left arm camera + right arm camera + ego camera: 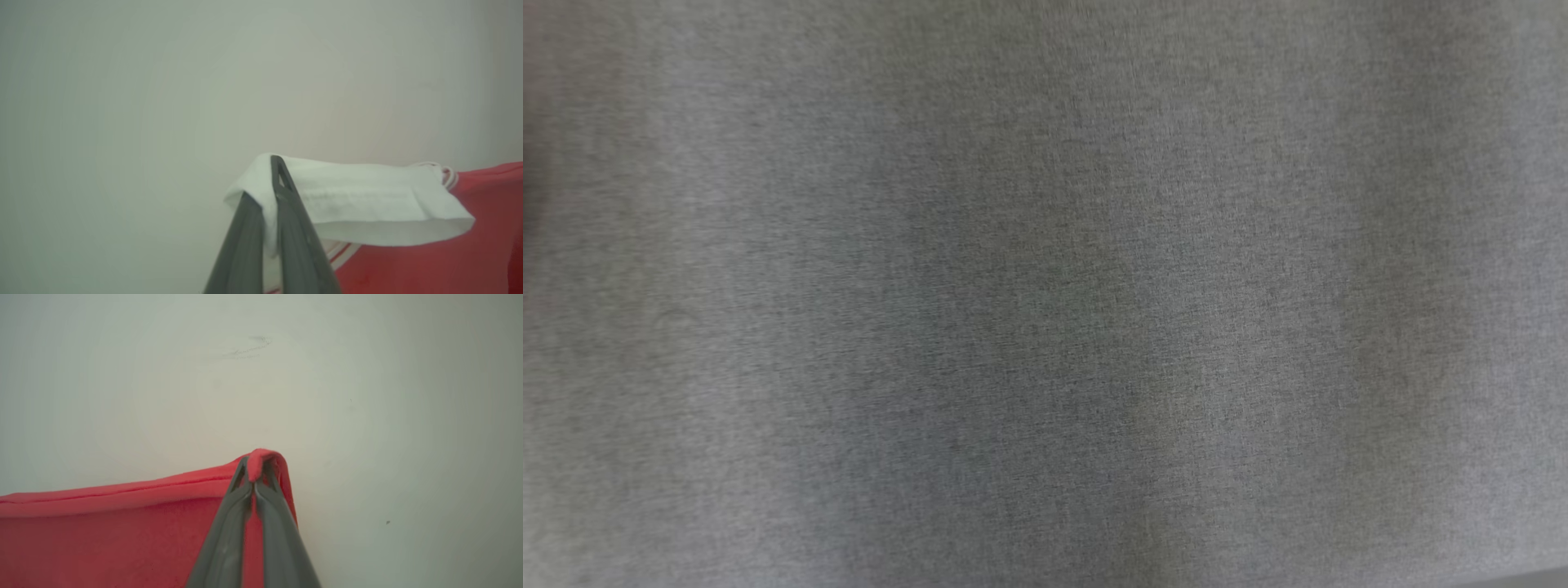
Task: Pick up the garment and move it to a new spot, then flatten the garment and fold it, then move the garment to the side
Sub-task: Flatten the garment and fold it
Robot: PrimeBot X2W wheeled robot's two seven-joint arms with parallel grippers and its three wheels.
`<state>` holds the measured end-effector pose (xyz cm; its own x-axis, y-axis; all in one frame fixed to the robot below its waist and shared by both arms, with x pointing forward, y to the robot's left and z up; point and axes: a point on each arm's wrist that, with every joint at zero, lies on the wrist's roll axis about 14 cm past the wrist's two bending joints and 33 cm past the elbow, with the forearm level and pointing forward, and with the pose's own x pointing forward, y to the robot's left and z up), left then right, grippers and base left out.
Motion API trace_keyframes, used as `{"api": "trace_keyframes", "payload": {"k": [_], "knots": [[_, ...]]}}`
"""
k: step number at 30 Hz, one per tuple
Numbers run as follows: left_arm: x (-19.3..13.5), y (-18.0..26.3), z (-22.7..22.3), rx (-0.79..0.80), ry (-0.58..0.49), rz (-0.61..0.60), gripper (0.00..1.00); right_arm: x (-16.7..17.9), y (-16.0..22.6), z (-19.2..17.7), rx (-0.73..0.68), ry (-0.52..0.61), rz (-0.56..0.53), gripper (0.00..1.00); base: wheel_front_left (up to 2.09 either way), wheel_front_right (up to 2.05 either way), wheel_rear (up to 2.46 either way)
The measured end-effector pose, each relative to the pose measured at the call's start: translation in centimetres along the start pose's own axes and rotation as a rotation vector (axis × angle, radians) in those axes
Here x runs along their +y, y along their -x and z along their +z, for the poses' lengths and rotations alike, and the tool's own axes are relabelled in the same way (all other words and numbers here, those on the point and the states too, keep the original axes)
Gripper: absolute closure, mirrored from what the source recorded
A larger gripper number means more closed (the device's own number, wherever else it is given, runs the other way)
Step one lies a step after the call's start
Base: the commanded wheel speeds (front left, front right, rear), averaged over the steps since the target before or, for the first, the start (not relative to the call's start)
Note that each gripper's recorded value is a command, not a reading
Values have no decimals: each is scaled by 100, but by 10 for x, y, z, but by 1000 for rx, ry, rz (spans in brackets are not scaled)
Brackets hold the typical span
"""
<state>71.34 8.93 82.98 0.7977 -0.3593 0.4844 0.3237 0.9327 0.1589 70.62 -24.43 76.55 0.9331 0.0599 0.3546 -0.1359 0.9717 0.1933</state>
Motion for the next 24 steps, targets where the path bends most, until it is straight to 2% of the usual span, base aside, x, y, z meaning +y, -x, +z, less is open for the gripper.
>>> {"api": "trace_keyframes", "payload": {"k": [8, 24], "knots": [[-2, -9, -44, 63, 14, 11, 100, -15, -9, -27, 52, 41, -50, 100, 0, 0, 0], [1, -10, -54, 87, -2, 18, 100, -19, -6, -48, 102, 63, -60, 100, 0, 0, 0]]}}
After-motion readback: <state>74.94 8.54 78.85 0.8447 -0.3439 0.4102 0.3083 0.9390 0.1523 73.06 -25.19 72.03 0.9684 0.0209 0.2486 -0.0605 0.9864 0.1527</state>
